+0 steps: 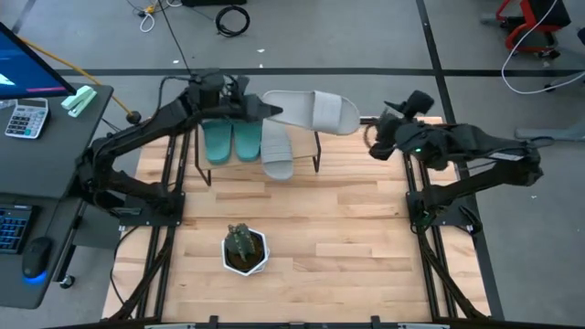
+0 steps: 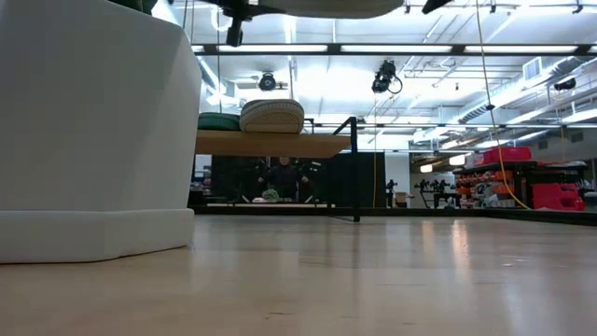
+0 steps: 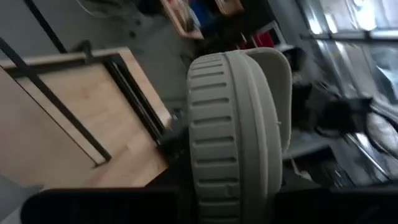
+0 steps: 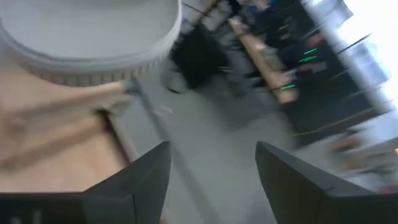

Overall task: Pick and place slides into the shelf
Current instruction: Put the gray slipper on the shelf

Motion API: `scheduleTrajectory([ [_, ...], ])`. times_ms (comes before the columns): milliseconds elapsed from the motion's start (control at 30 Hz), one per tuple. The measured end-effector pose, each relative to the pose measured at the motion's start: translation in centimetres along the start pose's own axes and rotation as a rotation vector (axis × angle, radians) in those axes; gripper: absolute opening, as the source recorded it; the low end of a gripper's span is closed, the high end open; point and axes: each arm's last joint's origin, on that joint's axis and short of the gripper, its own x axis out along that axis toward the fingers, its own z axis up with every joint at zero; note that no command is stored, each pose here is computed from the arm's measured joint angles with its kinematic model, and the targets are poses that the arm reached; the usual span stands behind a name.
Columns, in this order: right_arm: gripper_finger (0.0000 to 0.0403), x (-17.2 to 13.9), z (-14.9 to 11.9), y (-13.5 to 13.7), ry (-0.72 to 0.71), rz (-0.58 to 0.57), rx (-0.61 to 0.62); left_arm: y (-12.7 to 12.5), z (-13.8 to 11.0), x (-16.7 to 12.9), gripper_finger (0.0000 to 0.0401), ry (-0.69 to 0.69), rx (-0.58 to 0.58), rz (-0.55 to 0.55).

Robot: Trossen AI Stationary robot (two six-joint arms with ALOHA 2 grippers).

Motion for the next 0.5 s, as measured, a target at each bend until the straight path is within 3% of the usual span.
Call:
scheduleTrajectory([
  [167,0.0228,-0.4,-0.7,-1.3,-0.017,0.211,0.298,1.4,1.3,-1.0,0.0068,0.156,0.017,-0.102],
  [500,0.0224,2.5,-0.2,-0.6,0.115,0.620,0.647,0.9,-0.2,-1.0,0.0067,0.397,0.215,-0.297],
])
